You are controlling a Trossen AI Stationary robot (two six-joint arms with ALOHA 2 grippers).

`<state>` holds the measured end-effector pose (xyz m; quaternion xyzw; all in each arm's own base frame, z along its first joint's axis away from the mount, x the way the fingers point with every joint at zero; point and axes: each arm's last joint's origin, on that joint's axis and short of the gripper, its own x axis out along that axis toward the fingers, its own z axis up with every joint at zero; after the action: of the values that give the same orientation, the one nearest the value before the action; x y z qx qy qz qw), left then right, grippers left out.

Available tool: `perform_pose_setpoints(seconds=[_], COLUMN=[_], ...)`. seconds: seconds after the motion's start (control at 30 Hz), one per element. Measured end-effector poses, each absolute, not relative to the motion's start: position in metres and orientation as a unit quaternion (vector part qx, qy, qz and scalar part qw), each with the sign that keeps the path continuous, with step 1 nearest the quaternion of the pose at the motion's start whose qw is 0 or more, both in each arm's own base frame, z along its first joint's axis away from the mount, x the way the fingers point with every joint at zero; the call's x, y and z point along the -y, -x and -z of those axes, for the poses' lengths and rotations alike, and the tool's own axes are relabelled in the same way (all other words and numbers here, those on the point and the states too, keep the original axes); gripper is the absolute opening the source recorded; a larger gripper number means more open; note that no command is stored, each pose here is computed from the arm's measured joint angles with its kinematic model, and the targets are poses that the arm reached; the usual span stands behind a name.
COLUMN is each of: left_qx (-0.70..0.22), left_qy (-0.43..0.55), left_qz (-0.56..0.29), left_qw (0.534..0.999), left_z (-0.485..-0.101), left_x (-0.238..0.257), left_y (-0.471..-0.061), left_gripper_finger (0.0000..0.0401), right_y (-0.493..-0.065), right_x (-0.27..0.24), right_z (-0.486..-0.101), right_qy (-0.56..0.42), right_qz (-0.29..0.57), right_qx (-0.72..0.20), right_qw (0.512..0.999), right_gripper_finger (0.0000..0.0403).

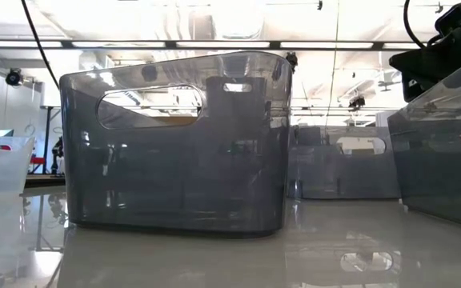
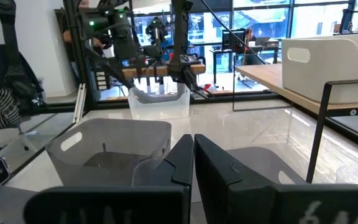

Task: Stack baskets on shelf by color
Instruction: Put the left transparent bin on the shelf

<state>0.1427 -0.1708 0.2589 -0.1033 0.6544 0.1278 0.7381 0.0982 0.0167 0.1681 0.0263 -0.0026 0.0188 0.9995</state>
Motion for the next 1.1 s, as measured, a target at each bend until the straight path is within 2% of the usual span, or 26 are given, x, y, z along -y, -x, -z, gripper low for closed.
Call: perform_pose_setpoints(seconds=[0.37, 0.53, 0.77, 0.93, 1.1], left_qx=[-0.709, -0.714, -0.701, -0.705, -0.710], left_qy=[0.101, 0.092, 0.088, 0.080, 0.089], left_qz=[-0.118, -0.123, -0.060, -0.065, -0.097], left_qw=[0.688, 0.683, 0.705, 0.701, 0.692], left_z=[-0.240, -0.230, -0.214, -0.218, -0.239], left_x=[0.170, 0.167, 0.172, 0.171, 0.171], left_y=[-0.133, -0.130, -0.134, -0.134, -0.134], left_gripper_finger=[0.0164, 0.0164, 0.0164, 0.0164, 0.0164], right_y=[-0.098, -0.098, -0.098, -0.098, -0.098], right_x=[-0.017, -0.017, -0.017, -0.017, -0.017], right_z=[-0.168, -0.168, -0.168, -0.168, -0.168], right_qy=[-0.026, -0.026, -0.026, -0.026, -0.026], right_qz=[-0.019, -0.019, -0.019, -0.019, -0.019], right_qx=[0.003, 0.002, 0.002, 0.003, 0.003], right_qw=[0.999, 0.999, 0.999, 0.999, 0.999], right_gripper_finger=[0.0009, 0.0009, 0.0009, 0.0009, 0.0009])
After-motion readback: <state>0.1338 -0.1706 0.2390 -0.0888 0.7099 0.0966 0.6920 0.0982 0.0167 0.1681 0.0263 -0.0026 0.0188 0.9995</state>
